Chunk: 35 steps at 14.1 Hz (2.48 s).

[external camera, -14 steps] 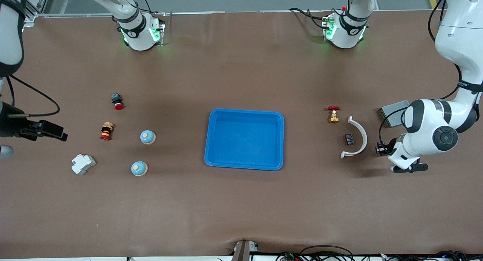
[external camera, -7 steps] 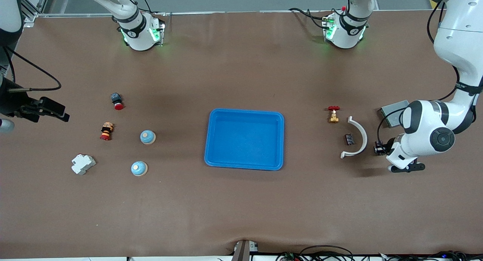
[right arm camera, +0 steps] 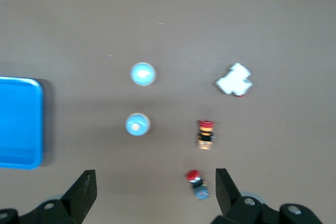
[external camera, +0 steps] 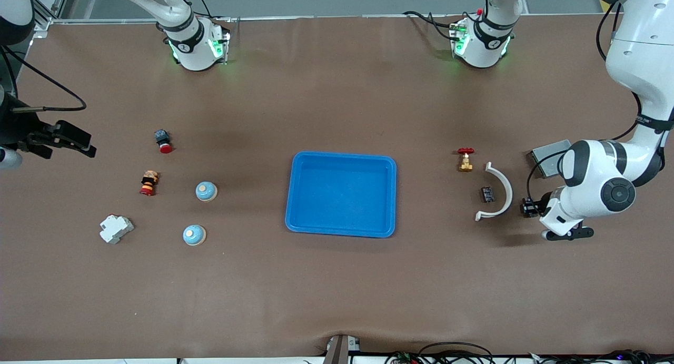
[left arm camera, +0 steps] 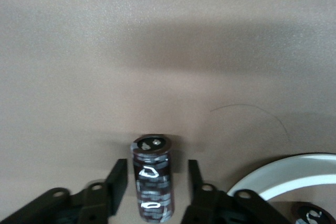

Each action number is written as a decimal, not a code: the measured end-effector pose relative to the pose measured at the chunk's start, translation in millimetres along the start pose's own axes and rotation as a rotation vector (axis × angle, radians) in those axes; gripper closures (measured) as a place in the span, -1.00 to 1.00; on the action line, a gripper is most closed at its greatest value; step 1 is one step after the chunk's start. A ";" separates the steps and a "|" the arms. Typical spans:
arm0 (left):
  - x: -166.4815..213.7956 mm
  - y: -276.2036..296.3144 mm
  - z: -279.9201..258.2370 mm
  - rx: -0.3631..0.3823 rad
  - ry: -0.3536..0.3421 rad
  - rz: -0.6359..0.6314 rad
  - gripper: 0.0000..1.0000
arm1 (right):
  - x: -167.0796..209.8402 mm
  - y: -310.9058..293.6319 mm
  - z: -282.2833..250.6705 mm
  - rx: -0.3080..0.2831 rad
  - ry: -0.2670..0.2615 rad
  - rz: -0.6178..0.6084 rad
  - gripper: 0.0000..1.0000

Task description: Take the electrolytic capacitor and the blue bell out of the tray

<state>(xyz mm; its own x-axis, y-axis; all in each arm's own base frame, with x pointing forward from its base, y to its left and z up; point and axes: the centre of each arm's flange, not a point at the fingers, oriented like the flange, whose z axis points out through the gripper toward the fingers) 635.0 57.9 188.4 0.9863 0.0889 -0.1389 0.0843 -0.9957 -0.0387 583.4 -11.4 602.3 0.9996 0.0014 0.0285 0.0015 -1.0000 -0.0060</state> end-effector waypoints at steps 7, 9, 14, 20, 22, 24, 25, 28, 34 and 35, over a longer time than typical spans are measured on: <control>4.3 -33.1 -20.8 0.006 0.016 -0.043 -1.00 | -11.5 4.2 3.1 -0.032 -0.081 0.025 -1.00; 0.4 -53.8 -43.8 0.026 -0.004 -0.035 -1.00 | -12.7 6.0 3.8 -0.032 -0.089 0.048 -1.00; -20.5 -82.6 -110.5 0.054 -0.059 0.009 -1.00 | -13.0 10.5 3.6 -0.002 -0.088 0.075 -1.00; -71.8 -136.3 -225.7 -0.023 -0.115 0.027 -1.00 | -13.6 8.7 0.1 0.025 -0.077 0.078 -1.00; -84.1 -134.8 -262.0 -0.024 -0.128 0.021 -1.00 | -14.0 8.5 -0.7 0.027 -0.075 0.078 -1.00; -92.4 -129.1 -288.1 -0.051 -0.113 0.015 -1.00 | -14.0 8.5 -0.7 0.028 -0.075 0.078 -1.00; -95.8 -127.2 -297.2 -0.061 -0.102 0.012 -1.00 | -14.0 8.5 -0.7 0.028 -0.075 0.078 -1.00; -102.6 -122.8 -315.0 -0.060 -0.077 0.011 -1.00 | -13.8 9.0 -0.7 0.028 -0.073 0.079 -1.00; -100.9 -88.0 -351.5 -0.040 -0.022 0.066 -1.00 | -13.9 12.7 0.6 0.028 -0.074 0.086 -1.00; -100.8 -73.1 -360.5 -0.034 -0.017 0.089 -1.00 | -13.8 13.1 0.8 0.029 -0.073 0.087 -1.00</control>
<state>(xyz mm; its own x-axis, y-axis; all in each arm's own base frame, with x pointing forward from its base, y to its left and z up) 580.5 112.2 562.0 0.9876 0.0004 -0.1568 0.0017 -1.0000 0.0083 569.7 -24.5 601.0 0.9954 -0.0835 -0.0466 -0.0851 -0.9958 -0.0338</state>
